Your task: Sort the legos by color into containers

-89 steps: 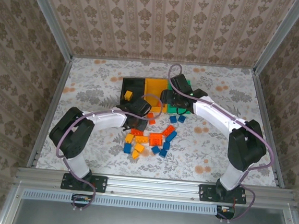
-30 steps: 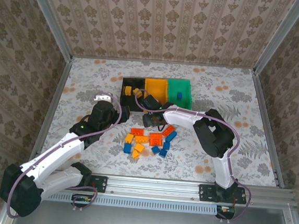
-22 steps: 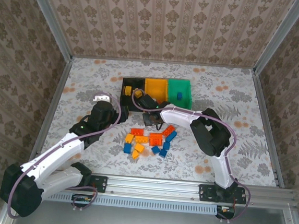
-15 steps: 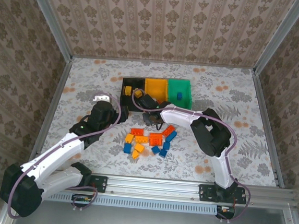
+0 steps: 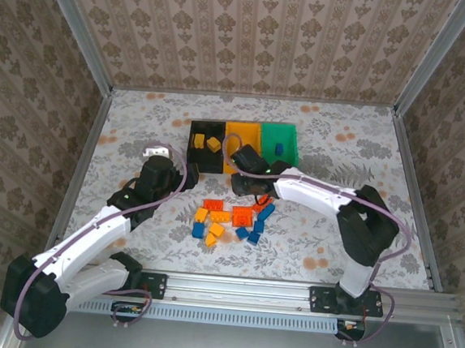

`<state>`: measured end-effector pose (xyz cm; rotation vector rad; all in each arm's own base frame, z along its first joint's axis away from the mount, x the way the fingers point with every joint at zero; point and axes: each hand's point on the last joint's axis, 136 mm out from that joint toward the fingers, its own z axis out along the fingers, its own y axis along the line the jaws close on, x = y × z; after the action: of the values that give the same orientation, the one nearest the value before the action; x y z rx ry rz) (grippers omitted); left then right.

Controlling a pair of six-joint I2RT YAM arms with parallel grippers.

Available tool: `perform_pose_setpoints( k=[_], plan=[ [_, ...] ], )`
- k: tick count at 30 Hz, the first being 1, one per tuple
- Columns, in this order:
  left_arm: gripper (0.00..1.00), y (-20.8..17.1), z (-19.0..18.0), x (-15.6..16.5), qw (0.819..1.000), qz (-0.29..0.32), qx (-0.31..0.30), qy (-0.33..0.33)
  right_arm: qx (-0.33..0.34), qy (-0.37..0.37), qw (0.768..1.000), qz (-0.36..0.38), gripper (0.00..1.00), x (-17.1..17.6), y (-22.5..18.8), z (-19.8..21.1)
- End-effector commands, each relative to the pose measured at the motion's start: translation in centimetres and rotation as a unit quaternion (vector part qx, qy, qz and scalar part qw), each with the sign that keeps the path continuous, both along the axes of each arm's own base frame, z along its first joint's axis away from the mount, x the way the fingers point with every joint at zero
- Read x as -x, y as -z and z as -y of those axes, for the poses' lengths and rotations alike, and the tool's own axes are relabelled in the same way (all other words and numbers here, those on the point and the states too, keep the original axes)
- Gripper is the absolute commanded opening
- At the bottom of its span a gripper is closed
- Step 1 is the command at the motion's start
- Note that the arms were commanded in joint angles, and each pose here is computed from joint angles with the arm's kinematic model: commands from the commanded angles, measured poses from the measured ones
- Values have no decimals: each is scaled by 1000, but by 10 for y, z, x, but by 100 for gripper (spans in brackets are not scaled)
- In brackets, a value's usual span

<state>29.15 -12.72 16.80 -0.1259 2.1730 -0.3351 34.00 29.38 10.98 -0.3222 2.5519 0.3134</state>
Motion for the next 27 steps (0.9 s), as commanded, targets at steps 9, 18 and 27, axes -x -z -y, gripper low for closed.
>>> perform_pose_setpoints(
  k=[9,18,27],
  plan=[
    [100,6,3,4,1000,-15,7,14,-3,73,997,23,27,-102,-24,9],
    [100,7,5,5,999,-21,8,22,-11,84,996,31,62,-135,-30,6],
    [100,4,9,4,999,-17,10,31,-43,114,992,18,69,-71,-45,41]
  ],
)
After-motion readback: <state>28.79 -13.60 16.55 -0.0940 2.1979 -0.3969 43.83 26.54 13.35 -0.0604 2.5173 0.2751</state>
